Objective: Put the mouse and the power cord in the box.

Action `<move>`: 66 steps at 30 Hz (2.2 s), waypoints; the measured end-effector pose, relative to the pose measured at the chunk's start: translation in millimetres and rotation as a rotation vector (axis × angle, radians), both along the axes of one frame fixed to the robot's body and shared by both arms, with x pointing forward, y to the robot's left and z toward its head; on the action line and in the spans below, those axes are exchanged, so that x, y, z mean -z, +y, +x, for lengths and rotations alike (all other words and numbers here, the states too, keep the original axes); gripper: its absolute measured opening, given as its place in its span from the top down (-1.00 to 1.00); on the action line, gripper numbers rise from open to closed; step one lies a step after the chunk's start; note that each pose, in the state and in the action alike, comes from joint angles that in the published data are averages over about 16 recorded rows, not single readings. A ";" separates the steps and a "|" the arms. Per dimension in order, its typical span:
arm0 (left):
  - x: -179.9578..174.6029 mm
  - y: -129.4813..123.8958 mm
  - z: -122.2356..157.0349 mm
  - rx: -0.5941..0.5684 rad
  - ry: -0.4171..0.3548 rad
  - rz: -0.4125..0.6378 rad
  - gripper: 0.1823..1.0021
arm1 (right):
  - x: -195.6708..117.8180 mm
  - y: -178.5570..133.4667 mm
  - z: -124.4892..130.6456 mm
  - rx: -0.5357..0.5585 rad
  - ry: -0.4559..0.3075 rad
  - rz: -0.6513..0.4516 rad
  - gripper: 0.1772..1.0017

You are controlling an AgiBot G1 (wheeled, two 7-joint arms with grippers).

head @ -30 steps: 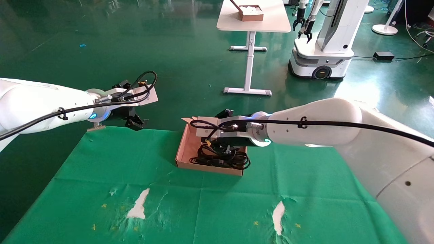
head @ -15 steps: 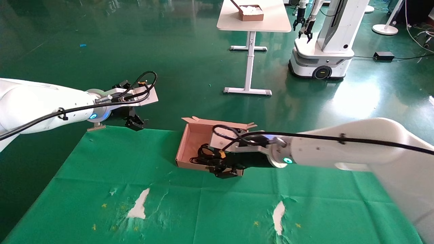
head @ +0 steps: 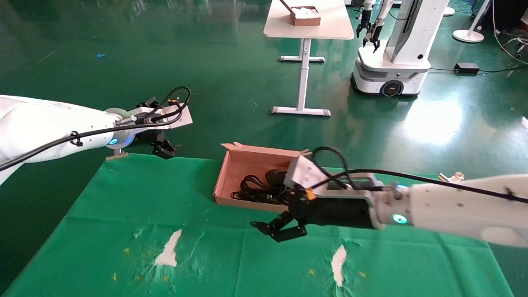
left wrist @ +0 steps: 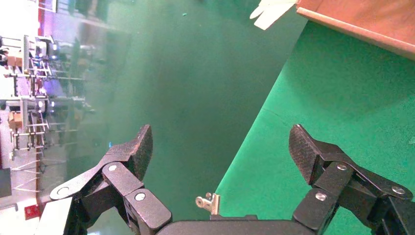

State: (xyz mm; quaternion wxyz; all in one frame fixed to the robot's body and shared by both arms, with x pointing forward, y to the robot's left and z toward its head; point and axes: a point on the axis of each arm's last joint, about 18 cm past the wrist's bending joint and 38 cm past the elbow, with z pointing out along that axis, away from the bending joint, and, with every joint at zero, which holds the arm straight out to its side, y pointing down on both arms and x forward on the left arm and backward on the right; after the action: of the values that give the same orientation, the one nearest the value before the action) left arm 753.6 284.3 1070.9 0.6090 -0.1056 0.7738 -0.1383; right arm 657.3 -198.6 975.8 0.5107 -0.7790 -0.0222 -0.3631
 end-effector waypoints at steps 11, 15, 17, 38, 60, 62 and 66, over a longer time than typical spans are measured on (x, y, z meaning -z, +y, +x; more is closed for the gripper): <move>56.9 -8.6 -16.7 0.132 0.172 -0.216 -1.00 | -0.3 -38.4 -51.4 -0.111 0.054 0.139 -0.99; 75.1 -12.7 -28.4 0.198 0.235 -0.304 -1.00 | -2.2 -52.0 -72.6 -0.153 0.063 0.177 -1.00; 82.6 -14.6 -35.1 0.233 0.263 -0.346 -1.00 | -3.4 -58.6 -83.7 -0.175 0.065 0.193 -1.00; 106.4 -16.1 -132.6 0.647 0.410 -0.671 -1.00 | -16.1 -102.8 -180.1 -0.356 0.058 0.245 -1.00; 80.4 13.3 -268.3 1.098 0.348 -0.712 -1.00 | -16.4 -103.6 -182.3 -0.360 0.058 0.245 -1.00; 79.0 15.1 -276.2 1.121 0.342 -0.706 -1.00 | -16.4 -103.7 -182.4 -0.361 0.057 0.245 -1.00; 77.3 17.1 -285.7 1.149 0.335 -0.697 -1.00 | -16.4 -103.7 -182.6 -0.361 0.057 0.245 -1.00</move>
State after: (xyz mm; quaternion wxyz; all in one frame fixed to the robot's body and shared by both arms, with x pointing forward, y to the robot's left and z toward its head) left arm 467.9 301.4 993.5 0.2418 0.1115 0.7012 -0.6613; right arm 474.7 -302.4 992.2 0.6588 -0.7045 -0.1023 -0.2434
